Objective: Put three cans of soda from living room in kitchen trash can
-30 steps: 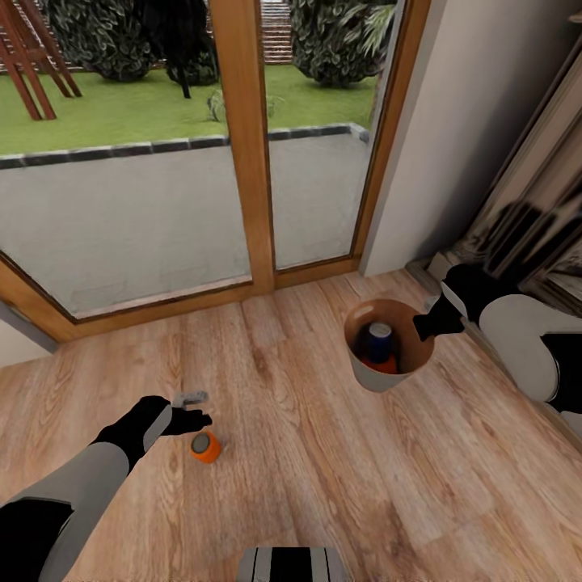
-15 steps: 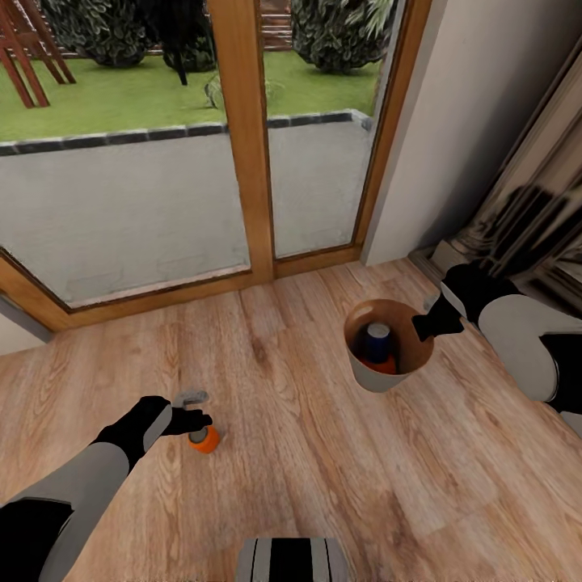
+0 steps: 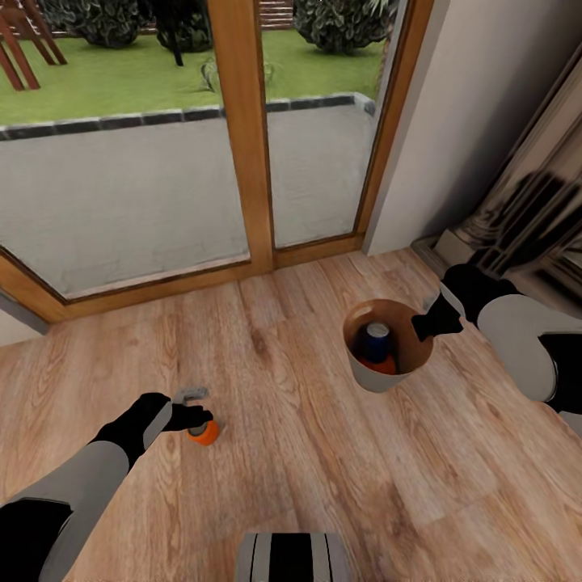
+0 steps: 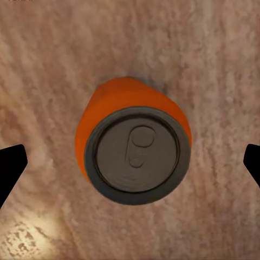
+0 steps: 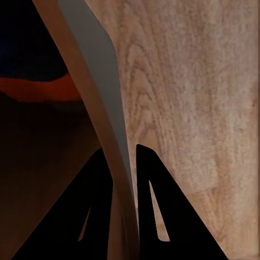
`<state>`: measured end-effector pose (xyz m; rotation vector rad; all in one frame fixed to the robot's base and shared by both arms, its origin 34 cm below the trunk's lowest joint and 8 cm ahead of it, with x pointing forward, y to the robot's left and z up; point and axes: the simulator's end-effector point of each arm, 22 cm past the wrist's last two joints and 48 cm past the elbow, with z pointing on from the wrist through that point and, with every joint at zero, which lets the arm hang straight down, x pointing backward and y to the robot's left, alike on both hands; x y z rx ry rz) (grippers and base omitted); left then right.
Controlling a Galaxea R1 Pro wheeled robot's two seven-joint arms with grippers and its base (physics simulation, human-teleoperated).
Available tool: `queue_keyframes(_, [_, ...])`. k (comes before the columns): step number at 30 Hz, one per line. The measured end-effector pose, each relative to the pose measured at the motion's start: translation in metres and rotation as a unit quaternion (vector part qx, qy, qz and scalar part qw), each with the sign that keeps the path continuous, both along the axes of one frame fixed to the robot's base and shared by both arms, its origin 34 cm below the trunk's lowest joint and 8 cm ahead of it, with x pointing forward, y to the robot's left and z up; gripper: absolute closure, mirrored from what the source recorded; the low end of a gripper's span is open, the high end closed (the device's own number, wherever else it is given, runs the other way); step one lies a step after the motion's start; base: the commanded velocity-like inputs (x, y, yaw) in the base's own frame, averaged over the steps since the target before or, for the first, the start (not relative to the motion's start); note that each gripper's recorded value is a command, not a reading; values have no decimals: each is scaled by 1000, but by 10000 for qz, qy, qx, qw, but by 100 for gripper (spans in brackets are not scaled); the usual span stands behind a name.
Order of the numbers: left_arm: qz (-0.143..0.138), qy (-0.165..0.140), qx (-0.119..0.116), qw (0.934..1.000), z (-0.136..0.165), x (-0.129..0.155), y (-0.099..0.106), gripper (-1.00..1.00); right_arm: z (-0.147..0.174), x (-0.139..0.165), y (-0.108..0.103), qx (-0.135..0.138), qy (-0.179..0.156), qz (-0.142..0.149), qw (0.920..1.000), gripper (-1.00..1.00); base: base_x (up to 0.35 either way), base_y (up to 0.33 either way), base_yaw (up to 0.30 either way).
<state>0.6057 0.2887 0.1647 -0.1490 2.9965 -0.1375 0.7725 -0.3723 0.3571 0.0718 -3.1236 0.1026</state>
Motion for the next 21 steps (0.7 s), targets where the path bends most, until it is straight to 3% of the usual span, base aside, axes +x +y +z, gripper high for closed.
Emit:
queue_keyframes(6, [-7, -12, -4, 10000, -1, 1, -1, -100, -4, -1, 1, 24, 22, -9, 10000, 100, 3, 0, 0])
queue_keyframes(13, [-7, 2, -13, 10000, -3, 1, -1, -100, -7, -2, 2, 10, 48, 13, 10000, 100, 186, 0, 0])
queue_keyframes(21, [-5, 18, 1, 10000, -5, 0, -1, -100, -11, -3, 3, 25, 74, 0, 10000, 100, 39, 0, 0])
